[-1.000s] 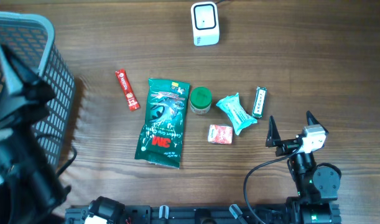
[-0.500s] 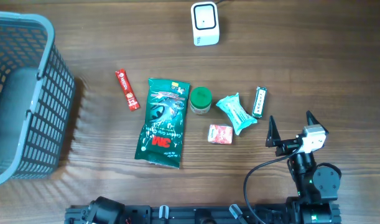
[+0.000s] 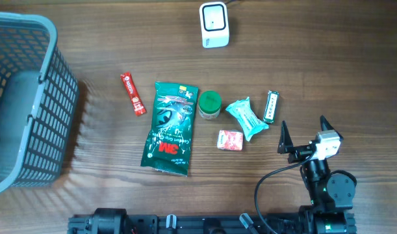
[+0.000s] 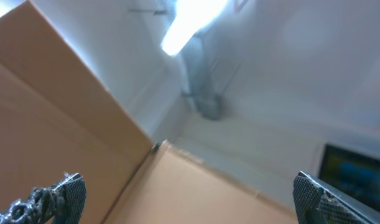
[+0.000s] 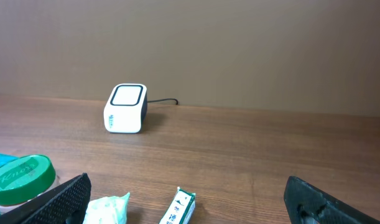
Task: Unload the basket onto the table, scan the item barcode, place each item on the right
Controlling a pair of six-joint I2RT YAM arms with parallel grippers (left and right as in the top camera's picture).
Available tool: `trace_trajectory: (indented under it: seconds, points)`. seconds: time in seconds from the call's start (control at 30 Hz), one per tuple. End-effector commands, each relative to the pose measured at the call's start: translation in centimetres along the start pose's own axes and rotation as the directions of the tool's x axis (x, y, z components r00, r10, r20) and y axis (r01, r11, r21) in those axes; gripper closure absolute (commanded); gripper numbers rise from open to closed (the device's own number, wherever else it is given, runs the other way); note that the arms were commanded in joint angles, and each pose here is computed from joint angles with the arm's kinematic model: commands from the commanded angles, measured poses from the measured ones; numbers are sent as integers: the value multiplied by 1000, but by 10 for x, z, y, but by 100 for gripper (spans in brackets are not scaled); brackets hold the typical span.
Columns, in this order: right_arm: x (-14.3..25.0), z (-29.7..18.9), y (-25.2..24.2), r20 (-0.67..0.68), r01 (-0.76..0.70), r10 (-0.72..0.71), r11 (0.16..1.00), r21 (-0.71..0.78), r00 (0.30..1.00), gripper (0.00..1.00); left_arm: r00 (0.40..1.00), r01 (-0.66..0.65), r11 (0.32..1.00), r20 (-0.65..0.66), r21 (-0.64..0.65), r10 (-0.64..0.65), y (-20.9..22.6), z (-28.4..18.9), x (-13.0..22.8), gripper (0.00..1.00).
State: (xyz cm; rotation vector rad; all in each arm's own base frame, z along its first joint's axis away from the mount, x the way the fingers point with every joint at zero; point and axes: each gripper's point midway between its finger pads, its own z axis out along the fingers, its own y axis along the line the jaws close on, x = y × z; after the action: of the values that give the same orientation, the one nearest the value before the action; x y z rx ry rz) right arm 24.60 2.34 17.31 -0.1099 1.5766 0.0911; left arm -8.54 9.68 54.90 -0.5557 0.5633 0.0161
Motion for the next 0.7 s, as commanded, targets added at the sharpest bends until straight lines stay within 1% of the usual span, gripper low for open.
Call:
trace_trajectory:
  seconds: [0.0, 0.07, 0.1, 0.13, 0.17, 0.23, 0.3, 0.33, 0.37, 0.4, 0.47, 0.5, 0.57, 0.63, 0.67]
  points:
    - [-2, 0, -2, 9, -12, 12, 1000, 9, 1000, 0, 998, 58, 995, -9, 78, -58, -10, -2, -3, 0]
    - [-2, 0, -2, 9, -12, 12, 1000, 10, 1000, 0, 996, 70, 995, -55, 75, -66, -9, -2, 8, 0]
    - [-2, 0, -2, 9, -12, 12, 1000, 9, 1000, 0, 988, 134, 988, -86, 70, -128, -8, -1, 15, 0]
    - [-2, 0, -2, 9, -12, 12, 1000, 10, 1000, 0, 968, 237, 969, -102, 63, -230, -9, 0, 20, 0]
    - [-2, 0, -2, 9, -12, 12, 1000, 10, 1000, 1, 933, 351, 935, -111, 50, -344, -10, 1, 22, 0]
    - [-2, 0, -2, 9, -12, 12, 1000, 10, 1000, 1, 841, 537, 842, -99, 42, -531, -11, 3, 19, 0]
    - [-2, 0, -2, 9, -12, 12, 1000, 10, 1000, 0, 797, 602, 798, -93, 42, -596, -12, 3, 17, 0]
    - [-2, 0, -2, 9, -12, 12, 1000, 10, 1000, 0, 800, 597, 801, -98, 37, -592, -11, 3, 18, 0]
    - [-2, 0, -2, 9, -12, 12, 1000, 10, 1000, 0, 821, 561, 828, -127, 1, -556, -8, 3, 31, 0]
    - [-2, 0, -2, 9, -12, 12, 1000, 10, 1000, 0, 831, 525, 850, -190, -46, -524, -5, 0, 52, 0]
    - [-2, 0, -2, 9, -12, 12, 1000, 10, 1000, 0, 811, 443, 883, -351, -153, -468, 4, -14, 102, 0]
    - [-2, 0, -2, 9, -12, 12, 1000, 10, 1000, 0, 809, 400, 898, -390, -180, -439, 9, -19, 116, 0]
    - [-2, 0, -2, 9, -12, 12, 1000, 10, 1000, 0, 789, 334, 920, -473, -206, -392, 12, -27, 149, 0]
    - [-2, 0, -2, 9, -12, 12, 1000, 10, 1000, 0, 763, 275, 936, -542, -221, -352, 15, -31, 192, 0]
    - [-2, 0, -2, 9, -12, 12, 1000, 10, 1000, 0, 760, 229, 950, -571, -214, -311, 17, -32, 217, 0]
